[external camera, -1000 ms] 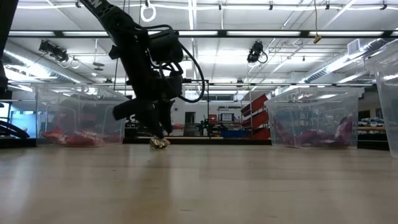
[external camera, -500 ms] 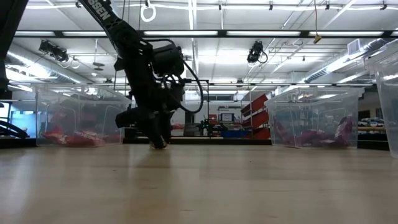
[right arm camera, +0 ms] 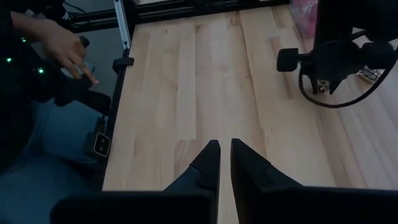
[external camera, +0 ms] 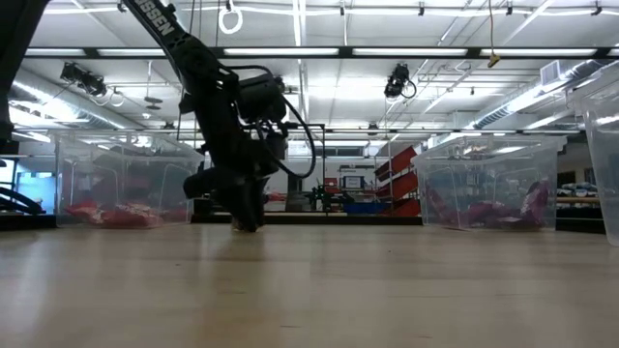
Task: Sort candy
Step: Put the yellow candy into the bottom right transparent bin
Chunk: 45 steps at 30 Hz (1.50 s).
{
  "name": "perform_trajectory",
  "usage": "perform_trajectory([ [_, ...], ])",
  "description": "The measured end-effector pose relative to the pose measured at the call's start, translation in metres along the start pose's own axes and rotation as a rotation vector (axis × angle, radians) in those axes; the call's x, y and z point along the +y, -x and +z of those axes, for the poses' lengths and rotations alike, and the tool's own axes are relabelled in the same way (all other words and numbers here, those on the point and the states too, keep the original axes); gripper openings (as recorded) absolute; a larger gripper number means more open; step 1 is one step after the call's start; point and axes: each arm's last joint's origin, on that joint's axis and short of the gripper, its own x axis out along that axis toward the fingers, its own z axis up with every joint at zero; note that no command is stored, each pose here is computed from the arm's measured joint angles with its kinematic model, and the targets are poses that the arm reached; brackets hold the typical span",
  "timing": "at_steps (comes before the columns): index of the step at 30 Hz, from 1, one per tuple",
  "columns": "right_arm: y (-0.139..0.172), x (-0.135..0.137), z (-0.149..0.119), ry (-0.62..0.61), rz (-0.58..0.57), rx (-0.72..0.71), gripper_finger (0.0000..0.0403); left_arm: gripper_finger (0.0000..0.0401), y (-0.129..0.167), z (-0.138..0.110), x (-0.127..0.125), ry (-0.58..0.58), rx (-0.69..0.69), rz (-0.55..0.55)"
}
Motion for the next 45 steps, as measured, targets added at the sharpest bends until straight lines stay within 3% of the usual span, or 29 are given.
perform_trajectory([
  [5,0.0,0.0,0.0,-0.001,0.0,-0.001,0.0025,0.0097,-0.001,-0.008,0.008,0.079,-0.032,-0.053],
  [13,0.0,0.0,0.0,-0.005,0.0,-0.001,0.0025,0.0012,-0.001,-0.009,0.009,0.088,-0.041,-0.075],
  [24,0.0,0.0,0.0,0.007,-0.007,-0.001,0.0025,0.0001,0.009,-0.003,0.006,0.089,-0.078,-0.06],
  [30,-0.002,-0.002,0.0,0.039,-0.075,-0.025,0.0025,0.0001,0.047,0.016,0.007,0.06,-0.287,-0.023],
  [40,-0.03,-0.009,-0.016,0.201,-0.315,-0.087,0.0025,0.0,0.14,0.049,0.014,0.035,-0.9,0.056],
  [45,-0.051,-0.012,-0.026,0.255,-0.458,-0.192,0.0025,0.0,0.168,0.06,0.017,0.051,-1.168,0.003],
])
